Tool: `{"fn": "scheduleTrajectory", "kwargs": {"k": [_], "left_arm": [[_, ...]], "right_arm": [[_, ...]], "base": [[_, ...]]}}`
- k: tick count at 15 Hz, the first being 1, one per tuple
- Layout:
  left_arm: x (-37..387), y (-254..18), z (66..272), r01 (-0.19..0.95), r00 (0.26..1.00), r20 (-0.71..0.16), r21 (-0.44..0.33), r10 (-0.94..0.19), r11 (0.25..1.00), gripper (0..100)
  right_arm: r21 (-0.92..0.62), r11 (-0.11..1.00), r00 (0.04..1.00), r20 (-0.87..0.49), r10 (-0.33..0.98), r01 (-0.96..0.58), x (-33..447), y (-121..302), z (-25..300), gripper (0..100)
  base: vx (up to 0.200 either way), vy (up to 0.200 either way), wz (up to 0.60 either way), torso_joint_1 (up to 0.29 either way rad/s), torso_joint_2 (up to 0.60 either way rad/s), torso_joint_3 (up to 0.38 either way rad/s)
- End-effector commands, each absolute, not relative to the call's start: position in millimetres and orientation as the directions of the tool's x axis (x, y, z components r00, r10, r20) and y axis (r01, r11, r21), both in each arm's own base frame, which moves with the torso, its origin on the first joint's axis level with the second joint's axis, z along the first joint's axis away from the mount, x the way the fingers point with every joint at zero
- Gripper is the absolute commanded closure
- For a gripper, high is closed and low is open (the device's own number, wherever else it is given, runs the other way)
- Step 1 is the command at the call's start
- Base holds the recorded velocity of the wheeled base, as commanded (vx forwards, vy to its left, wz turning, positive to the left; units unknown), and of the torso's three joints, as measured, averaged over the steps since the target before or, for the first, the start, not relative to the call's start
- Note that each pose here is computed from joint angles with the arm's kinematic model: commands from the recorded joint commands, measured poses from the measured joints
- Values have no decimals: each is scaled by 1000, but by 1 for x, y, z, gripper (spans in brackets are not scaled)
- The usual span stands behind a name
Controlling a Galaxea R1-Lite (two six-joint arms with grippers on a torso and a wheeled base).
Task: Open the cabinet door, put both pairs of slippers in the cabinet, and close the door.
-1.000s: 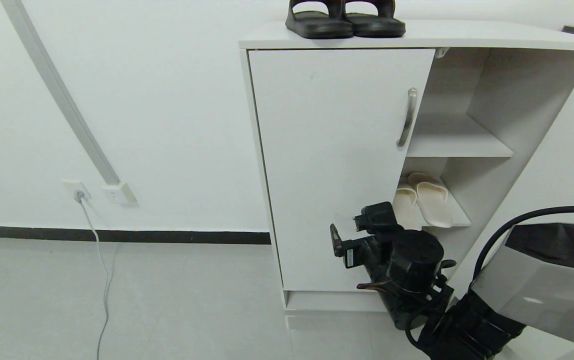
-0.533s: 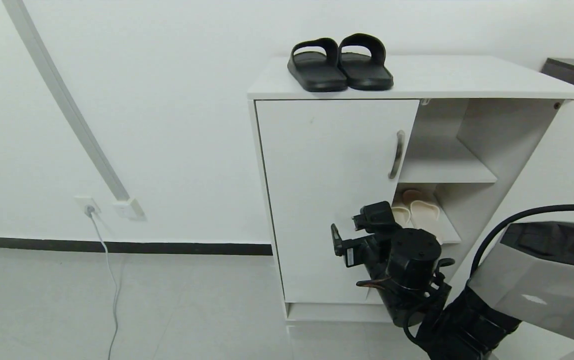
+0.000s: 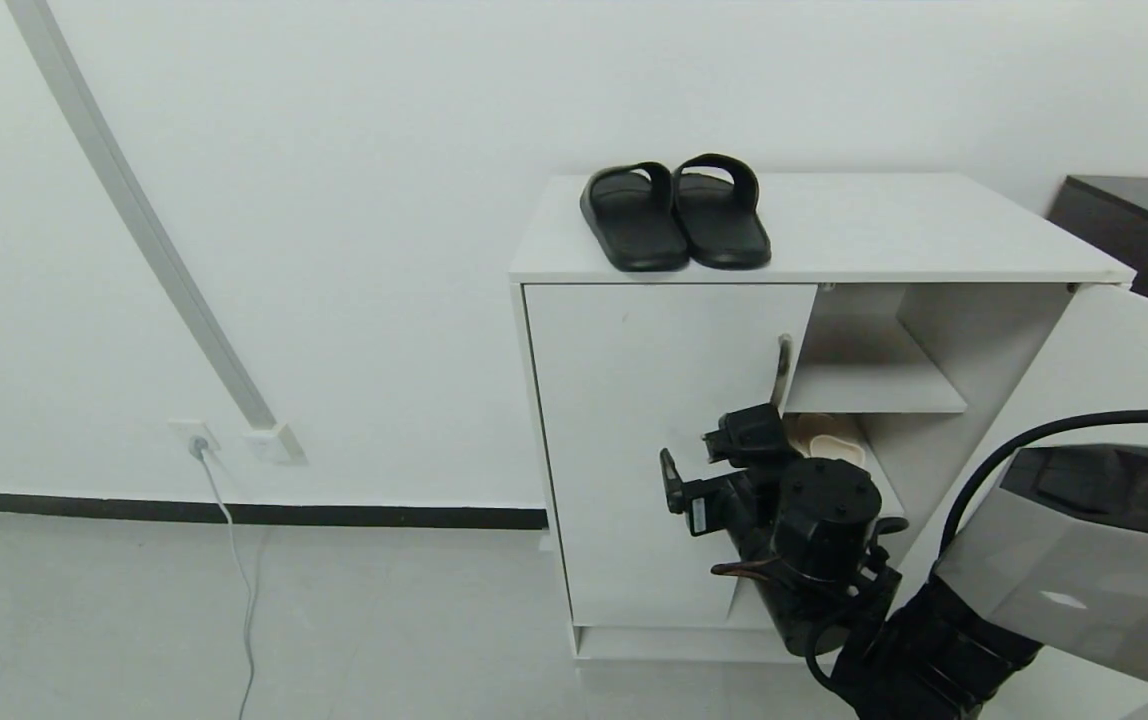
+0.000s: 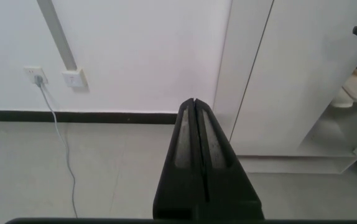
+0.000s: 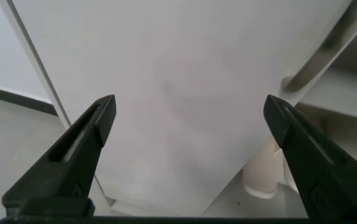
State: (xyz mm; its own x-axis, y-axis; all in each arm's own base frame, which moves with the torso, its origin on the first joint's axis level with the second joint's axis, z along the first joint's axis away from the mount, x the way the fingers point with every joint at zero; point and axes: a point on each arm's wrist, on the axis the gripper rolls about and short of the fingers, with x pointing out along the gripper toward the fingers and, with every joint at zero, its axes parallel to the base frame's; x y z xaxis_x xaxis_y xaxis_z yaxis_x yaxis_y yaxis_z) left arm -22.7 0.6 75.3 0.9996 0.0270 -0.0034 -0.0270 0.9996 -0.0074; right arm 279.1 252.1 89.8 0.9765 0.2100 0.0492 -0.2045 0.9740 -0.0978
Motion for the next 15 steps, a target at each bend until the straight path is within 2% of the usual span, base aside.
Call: {"fn": "scheduleTrajectory", "kwargs": {"k": [1, 15], "left_arm": [[-23, 1, 75, -28, 1000, -3, -8, 28, 1000, 100], [-23, 1, 75, -28, 1000, -3, -8, 28, 1000, 100]], "right_arm": [[-100, 974, 976, 46, 211, -205, 279, 252, 88, 0], [-100, 974, 976, 47, 211, -205, 279, 252, 89, 0]], "base": [[0, 0, 0, 188, -491, -305], [0, 0, 0, 227, -545, -319]]}}
